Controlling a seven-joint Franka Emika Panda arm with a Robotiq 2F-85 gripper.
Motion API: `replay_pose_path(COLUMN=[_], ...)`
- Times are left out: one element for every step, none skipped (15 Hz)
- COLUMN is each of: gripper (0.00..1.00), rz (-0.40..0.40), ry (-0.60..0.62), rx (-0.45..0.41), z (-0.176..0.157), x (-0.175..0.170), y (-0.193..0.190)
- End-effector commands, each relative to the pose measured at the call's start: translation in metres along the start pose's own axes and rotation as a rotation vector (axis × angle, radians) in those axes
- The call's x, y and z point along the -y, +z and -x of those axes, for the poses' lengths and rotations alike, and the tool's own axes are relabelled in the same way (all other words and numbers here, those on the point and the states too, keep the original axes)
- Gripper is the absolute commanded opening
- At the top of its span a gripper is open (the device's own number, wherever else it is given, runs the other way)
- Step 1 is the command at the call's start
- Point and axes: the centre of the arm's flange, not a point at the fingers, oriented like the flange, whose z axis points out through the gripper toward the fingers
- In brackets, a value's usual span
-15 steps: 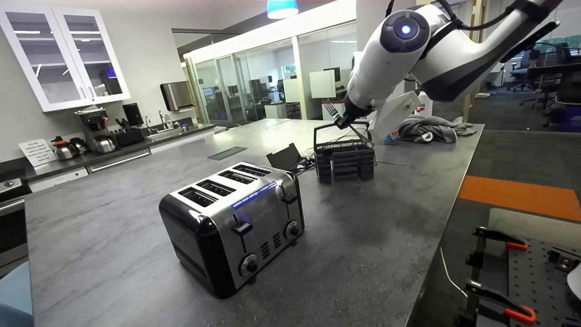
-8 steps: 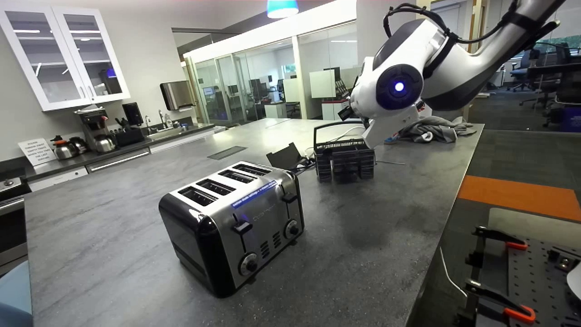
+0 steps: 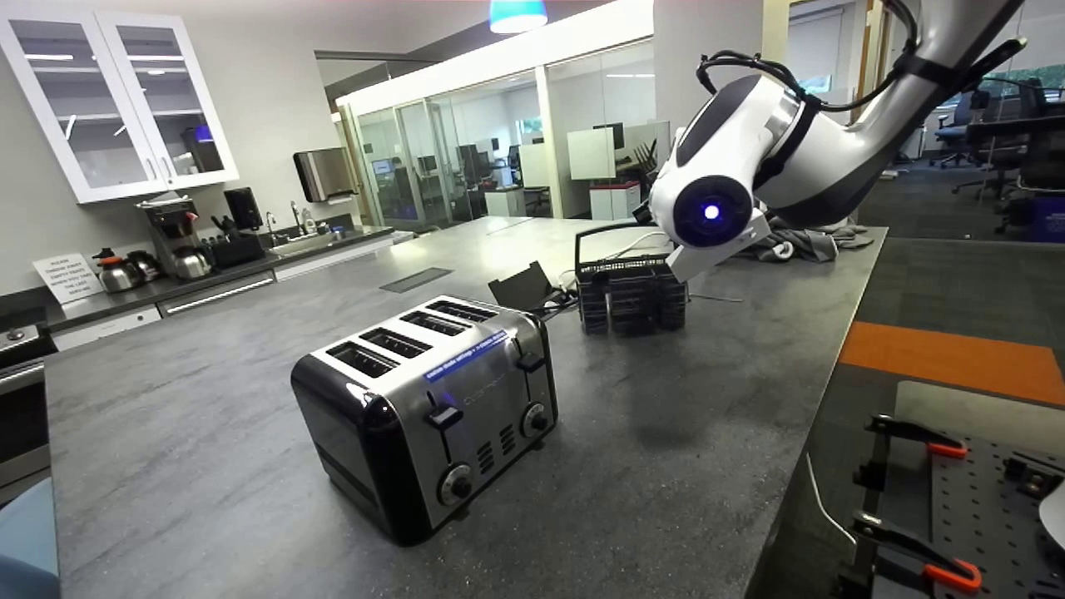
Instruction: Put the fork closest to you in the gray basket
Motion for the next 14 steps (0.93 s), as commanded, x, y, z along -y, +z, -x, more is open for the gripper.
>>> replay_pose_path(gripper=[0.02,0.02,0.02,0.02,0.02,0.02,0.02,0.02,0.02,0.02,0.02,0.02,0.07,0.07], rz=[-0.006,-0.03,-0.068,-0.084,-0.106,-0.138,-0.162,-0.169,-0.143,-0.111,-0.08,-0.032,-0.089,-0.064], ry=[0.029,0.072,0.109,0.128,0.15,0.182,0.222,0.283,0.346,0.399,0.445,0.474,0.402,0.425], rx=[-0.025,-0.079,-0.126,-0.179,-0.23,-0.269,-0.304,-0.318,-0.305,-0.271,-0.249,-0.219,-0.23,-0.213], z=[0.002,0.006,0.008,0.011,0.014,0.017,0.02,0.023,0.024,0.027,0.029,0.032,0.027,0.031], x=[0.0,0.001,0.001,0.002,0.003,0.003,0.003,0.003,0.0,-0.003,-0.006,-0.007,-0.007,-0.009], y=[-0.001,0.0,0.001,0.001,0.003,0.005,0.007,0.012,0.017,0.023,0.028,0.031,0.025,0.029])
